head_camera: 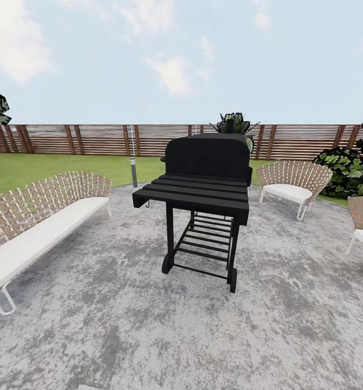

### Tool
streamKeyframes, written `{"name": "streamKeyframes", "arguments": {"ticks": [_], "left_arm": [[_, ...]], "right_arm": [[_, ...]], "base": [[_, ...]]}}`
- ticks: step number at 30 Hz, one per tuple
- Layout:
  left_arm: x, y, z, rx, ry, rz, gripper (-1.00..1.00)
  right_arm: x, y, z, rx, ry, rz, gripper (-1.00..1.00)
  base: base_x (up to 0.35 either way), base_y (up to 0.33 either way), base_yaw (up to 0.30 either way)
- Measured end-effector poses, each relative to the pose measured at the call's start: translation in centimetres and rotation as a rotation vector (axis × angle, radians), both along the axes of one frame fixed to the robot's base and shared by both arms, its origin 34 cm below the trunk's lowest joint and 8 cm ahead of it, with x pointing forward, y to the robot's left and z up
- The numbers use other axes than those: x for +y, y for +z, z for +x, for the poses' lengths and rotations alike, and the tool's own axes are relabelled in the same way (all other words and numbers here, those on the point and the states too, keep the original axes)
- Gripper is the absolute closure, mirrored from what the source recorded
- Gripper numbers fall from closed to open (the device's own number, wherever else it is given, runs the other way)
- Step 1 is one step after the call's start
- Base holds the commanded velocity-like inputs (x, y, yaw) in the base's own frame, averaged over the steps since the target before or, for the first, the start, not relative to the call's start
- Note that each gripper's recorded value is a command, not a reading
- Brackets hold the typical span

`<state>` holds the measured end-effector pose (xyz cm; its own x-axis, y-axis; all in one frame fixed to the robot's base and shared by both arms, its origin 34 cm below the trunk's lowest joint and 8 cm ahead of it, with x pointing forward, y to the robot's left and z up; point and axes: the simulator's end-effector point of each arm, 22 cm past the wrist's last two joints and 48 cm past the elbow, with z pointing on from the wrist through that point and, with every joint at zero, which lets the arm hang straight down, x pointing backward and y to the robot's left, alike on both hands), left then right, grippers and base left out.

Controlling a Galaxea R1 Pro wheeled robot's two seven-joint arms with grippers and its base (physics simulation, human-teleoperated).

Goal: Pick up the pesticide atomizer in the garden and spray insectifuge to fully cover both potted plants in the garden.

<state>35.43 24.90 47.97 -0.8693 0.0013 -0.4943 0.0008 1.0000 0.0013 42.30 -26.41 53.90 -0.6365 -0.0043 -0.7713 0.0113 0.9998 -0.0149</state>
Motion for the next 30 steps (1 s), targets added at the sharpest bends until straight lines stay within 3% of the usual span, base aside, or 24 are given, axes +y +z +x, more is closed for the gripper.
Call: {"name": "streamKeyframes", "arguments": {"ticks": [5, 9, 17, 30], "left_arm": [[-0.6, 2.1, 6.2, -0.095, -0.009, -0.005, -1.0], [-0.2, 3.0, 8.4, -0.126, -0.005, -0.001, -1.0], [0.1, 3.5, 9.3, -0.17, 0.003, 0.0, -1.0], [0.4, 3.5, 9.3, -0.177, 0.01, 0.003, -1.0]], "right_arm": [[0.2, 1.8, 3.4, -0.063, 0.013, 0.001, -1.0], [0.1, 2.0, 3.8, -0.07, 0.02, -0.003, -1.0], [-0.7, 1.9, 3.7, -0.064, 0.022, -0.018, -1.0], [-0.7, 1.3, 3.1, -0.047, 0.022, -0.021, -1.0]], "base": [[0.0, 0.0, 0.0], [0.0, 0.0, 0.0], [0.0, 0.0, 0.041], [-0.138, 0.122, 0.25]]}}
